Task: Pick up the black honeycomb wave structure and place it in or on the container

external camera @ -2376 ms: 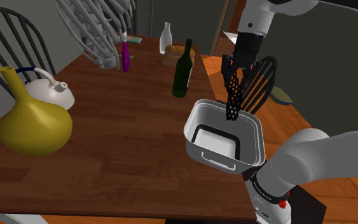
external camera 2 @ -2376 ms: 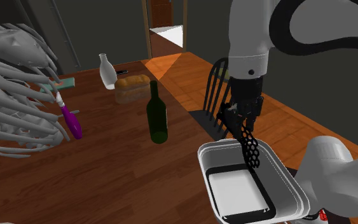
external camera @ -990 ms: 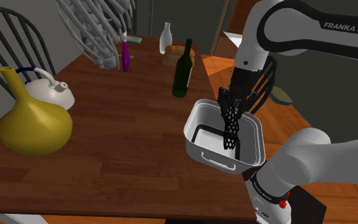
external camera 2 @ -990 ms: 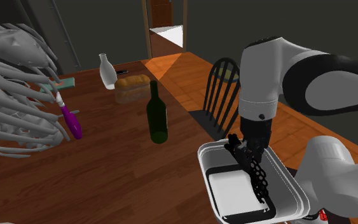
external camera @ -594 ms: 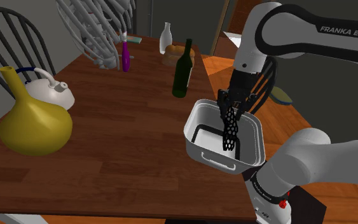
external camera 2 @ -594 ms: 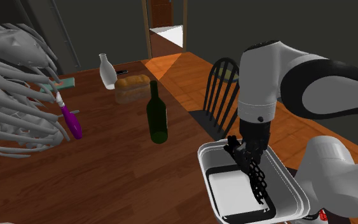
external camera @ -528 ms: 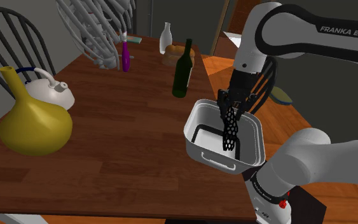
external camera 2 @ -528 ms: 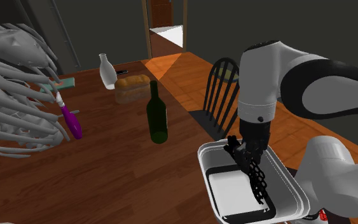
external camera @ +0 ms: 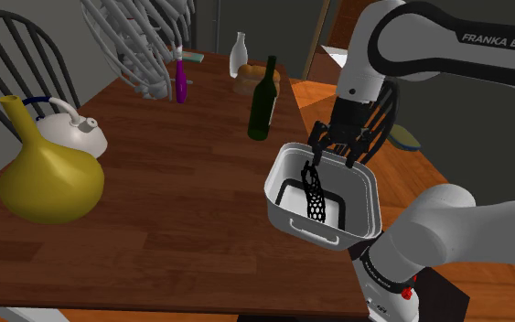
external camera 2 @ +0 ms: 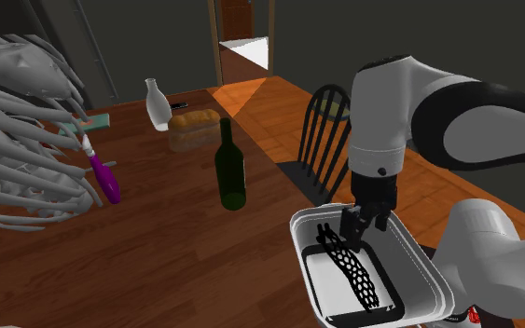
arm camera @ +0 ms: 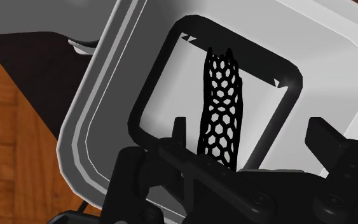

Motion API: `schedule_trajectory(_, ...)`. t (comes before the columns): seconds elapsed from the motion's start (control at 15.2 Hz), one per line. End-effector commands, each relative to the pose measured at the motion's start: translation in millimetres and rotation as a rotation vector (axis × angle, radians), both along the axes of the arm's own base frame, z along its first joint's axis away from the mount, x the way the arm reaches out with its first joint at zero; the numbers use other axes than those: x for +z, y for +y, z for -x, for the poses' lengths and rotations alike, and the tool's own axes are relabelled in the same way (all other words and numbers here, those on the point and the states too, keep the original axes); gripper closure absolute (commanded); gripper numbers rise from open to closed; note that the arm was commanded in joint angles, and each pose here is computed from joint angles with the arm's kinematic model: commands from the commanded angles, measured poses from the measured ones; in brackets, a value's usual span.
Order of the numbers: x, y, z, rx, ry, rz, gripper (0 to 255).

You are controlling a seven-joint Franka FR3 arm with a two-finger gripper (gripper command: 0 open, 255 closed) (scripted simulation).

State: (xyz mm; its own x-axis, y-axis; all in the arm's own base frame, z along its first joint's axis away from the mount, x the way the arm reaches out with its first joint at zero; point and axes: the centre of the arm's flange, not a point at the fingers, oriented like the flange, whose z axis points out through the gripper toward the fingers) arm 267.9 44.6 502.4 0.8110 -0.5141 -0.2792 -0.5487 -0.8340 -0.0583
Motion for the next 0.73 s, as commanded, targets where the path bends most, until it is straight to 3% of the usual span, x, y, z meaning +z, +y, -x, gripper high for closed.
schedule_trajectory(0.0,20.0,-4.2,-3.8,0.0,0.0,0.0,0)
schedule_trajectory(0.13,42.7,-8.9,-8.6,0.0,0.0,0.0,0)
schedule_trajectory(0.66,42.7,-8.9,-8.6,0.0,0.0,0.0,0)
